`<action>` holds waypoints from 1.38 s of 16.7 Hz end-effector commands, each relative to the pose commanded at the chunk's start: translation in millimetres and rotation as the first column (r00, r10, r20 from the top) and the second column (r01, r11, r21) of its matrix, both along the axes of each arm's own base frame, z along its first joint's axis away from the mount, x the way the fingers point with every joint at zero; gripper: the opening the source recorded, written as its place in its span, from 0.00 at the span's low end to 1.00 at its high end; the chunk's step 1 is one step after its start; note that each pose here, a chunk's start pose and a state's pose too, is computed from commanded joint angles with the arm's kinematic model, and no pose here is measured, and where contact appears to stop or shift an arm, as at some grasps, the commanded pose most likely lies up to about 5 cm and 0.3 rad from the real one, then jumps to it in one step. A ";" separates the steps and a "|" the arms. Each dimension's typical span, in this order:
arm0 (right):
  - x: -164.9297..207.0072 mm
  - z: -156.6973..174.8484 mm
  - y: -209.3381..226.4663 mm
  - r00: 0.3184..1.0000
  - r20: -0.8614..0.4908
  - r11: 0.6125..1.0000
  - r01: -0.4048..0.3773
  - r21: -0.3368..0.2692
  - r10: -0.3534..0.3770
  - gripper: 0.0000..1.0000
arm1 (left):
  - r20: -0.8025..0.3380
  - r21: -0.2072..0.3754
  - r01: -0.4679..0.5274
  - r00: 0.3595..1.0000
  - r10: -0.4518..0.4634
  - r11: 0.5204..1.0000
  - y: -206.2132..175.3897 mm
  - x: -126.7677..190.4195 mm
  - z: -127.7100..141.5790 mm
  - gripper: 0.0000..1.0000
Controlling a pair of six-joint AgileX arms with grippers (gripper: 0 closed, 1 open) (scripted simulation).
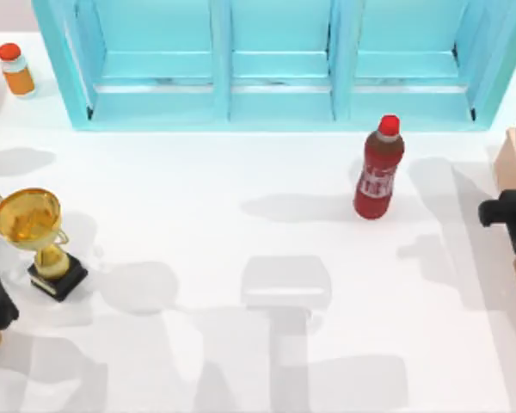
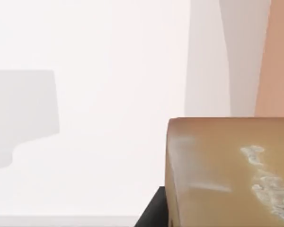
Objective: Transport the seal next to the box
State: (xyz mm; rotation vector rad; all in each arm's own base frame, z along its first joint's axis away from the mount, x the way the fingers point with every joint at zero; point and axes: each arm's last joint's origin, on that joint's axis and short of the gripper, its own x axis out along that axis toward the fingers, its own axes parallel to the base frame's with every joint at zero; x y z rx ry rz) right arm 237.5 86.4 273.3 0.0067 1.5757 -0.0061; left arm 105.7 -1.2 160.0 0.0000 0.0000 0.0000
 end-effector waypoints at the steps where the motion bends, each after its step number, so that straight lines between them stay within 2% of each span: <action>1: 0.1 -1.0 0.1 1.000 -0.001 1.000 -0.001 0.000 0.001 0.00 | 0.000 0.000 0.000 1.000 0.000 1.000 0.0 0.0 0.0 1.00; 9: -0.6 -59.9 -0.5 1.000 0.003 1.000 0.001 0.002 -0.001 0.00 | 0.000 0.000 0.000 1.000 0.000 1.000 0.0 0.0 0.0 1.00; 14: -1.4 -64.7 -0.8 1.000 0.001 1.000 0.002 0.001 -0.002 0.00 | 0.000 0.000 0.000 1.000 0.000 1.000 0.0 0.0 0.0 1.00; 23: -1.4 -64.7 -0.8 1.000 0.001 1.000 0.002 0.001 -0.002 0.68 | 0.000 0.000 0.000 1.000 0.000 1.000 0.0 0.0 0.0 1.00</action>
